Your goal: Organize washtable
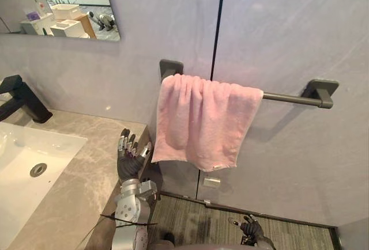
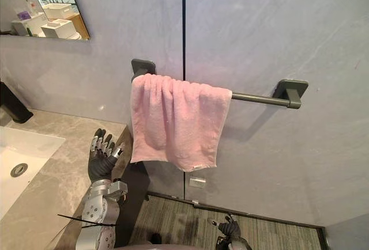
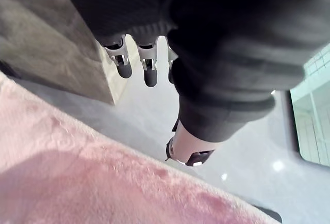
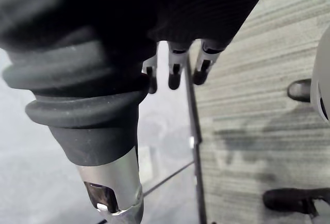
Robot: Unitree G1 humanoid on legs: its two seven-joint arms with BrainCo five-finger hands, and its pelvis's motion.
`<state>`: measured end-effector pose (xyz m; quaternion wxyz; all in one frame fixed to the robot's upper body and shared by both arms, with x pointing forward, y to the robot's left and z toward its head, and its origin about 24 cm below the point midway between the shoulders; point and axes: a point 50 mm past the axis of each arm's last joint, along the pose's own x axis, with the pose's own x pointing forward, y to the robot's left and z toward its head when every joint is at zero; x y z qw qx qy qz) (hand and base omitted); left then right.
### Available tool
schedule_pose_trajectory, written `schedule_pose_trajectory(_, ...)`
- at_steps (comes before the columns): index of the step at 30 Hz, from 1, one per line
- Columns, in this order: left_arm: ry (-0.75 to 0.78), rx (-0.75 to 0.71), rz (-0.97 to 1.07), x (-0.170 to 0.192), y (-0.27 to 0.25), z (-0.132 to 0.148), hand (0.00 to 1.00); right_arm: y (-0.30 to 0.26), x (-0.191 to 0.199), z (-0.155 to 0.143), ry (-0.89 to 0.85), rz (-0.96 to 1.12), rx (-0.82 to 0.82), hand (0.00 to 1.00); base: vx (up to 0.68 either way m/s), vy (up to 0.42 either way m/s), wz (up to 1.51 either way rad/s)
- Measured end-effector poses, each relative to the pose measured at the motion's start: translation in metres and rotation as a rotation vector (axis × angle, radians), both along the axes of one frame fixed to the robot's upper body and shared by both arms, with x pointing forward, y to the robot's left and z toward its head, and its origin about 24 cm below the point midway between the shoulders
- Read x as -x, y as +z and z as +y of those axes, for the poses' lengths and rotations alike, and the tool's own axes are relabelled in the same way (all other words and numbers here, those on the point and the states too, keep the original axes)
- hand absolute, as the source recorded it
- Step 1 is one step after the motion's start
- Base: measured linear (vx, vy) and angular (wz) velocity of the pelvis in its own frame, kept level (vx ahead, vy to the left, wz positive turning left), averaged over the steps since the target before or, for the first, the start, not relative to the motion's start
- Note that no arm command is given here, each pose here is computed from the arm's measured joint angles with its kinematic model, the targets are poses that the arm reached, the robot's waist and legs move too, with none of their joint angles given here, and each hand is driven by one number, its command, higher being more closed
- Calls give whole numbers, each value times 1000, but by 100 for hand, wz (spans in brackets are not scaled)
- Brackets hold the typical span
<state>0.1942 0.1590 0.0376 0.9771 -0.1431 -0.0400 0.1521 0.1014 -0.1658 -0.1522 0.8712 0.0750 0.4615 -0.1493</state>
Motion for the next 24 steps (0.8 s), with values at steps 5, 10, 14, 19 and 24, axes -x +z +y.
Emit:
schedule_pose_trajectory(5,-47,-28,-11,-9,1,-3,0,0,-1,0,6,-1,2,0,47,-28,-7)
schedule_pose_trajectory(10,-88,-67,27,-18,-8,-1,0,0,-2,-1,1,-1,4,0,6,-18,-4)
schedule_pose_trajectory(14,-102,-100,86,-21,-21,2,0,1,-5,0,12,-5,7,0,-22,-12,-8)
schedule_pose_trajectory(19,-130,-141,146,-26,-34,-1,0,0,-4,-1,22,2,13,0,-43,-12,-7)
schedule_pose_trajectory(24,-155,-159,221,-22,-50,0,100,-1,-6,-2,27,9,17,0,-18,-15,-4)
